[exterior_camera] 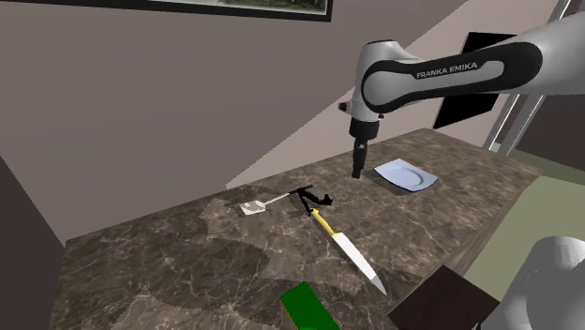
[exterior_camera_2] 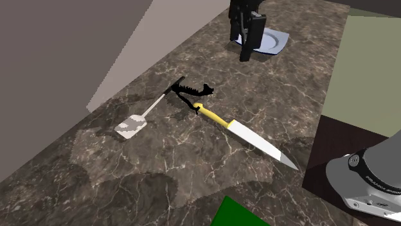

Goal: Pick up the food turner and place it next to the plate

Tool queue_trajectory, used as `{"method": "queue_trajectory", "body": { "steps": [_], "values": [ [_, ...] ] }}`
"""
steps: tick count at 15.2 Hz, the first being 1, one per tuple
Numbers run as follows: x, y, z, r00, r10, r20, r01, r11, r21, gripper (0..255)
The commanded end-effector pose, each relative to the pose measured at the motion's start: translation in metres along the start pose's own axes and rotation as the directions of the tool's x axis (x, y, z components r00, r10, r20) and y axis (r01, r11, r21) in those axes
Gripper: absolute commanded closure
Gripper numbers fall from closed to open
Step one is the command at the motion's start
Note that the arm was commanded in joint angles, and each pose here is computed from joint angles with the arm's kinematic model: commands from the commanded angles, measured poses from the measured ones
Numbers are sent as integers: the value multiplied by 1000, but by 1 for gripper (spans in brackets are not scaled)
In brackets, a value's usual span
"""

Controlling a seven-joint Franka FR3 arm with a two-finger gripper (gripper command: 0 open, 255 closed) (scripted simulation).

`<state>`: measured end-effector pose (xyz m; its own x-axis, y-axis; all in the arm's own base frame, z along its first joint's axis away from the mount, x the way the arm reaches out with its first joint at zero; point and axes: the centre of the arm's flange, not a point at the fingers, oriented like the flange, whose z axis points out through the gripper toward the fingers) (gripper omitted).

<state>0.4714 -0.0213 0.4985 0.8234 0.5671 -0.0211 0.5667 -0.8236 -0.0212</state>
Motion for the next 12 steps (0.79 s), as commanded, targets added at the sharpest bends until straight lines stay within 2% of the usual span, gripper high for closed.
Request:
{"method": "queue_trajectory", "body": {
  "steps": [1, 3, 6, 9, 12],
  "values": [
    [24, 8, 12, 996, -86, 4, 86, 996, -6, 0],
    [48, 15, 23, 986, -166, 10, 166, 986, -11, 0],
    [84, 21, 39, 958, -284, 19, 285, 958, -18, 0],
    [121, 23, 55, 917, -399, 29, 399, 917, -23, 0],
    [157, 20, 72, 861, -507, 40, 508, 861, -26, 0]
  ]
}}
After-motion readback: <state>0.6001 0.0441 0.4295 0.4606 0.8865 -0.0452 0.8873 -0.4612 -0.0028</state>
